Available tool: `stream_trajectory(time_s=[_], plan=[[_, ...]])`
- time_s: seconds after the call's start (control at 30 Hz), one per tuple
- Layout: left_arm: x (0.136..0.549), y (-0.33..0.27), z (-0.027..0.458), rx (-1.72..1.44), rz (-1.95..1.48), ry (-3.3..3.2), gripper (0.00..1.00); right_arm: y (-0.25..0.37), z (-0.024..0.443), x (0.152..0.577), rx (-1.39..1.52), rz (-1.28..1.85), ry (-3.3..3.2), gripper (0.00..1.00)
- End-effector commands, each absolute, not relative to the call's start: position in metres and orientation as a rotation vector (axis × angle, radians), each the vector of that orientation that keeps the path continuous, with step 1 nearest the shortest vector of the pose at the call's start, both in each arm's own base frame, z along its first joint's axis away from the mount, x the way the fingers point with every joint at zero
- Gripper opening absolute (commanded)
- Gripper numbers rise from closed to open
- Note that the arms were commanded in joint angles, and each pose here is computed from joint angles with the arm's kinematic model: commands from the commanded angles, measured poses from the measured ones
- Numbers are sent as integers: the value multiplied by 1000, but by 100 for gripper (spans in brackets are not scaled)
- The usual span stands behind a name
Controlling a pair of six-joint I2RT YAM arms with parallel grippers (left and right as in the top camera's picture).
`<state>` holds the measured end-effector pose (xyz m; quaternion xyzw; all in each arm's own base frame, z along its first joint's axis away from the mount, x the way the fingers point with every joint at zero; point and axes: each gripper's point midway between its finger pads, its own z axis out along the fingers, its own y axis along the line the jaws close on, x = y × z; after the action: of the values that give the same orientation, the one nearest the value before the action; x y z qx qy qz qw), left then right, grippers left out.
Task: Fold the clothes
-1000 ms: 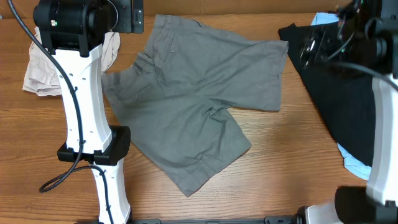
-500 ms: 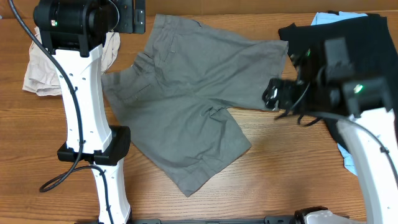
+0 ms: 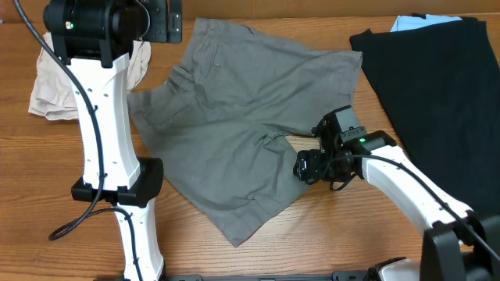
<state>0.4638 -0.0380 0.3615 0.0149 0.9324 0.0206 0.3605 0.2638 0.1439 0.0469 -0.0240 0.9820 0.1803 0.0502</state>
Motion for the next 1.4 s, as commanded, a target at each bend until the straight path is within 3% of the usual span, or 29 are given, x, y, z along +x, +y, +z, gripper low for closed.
stream_trajectory(time_s=[0.0, 0.2, 0.33, 0.5, 0.63, 1.37], plan=[[467, -35, 347, 58, 73, 2450, 100, 145, 34, 260, -72, 561, 3022, 80], [468, -35, 327, 65, 82, 2520, 100, 145, 19, 253, -64, 565, 3068, 75], [469, -34, 321, 65, 90, 2541, 100, 154, 12, 250, -75, 667, 3053, 65], [470, -35, 322, 64, 88, 2533, 100, 155, 11, 248, -65, 682, 3052, 37], [471, -35, 322, 64, 88, 2529, 100, 153, 11, 250, -9, 683, 3056, 4], [474, -33, 324, 57, 88, 2517, 100, 12, 15, 292, 801, 719, 2841, 4]])
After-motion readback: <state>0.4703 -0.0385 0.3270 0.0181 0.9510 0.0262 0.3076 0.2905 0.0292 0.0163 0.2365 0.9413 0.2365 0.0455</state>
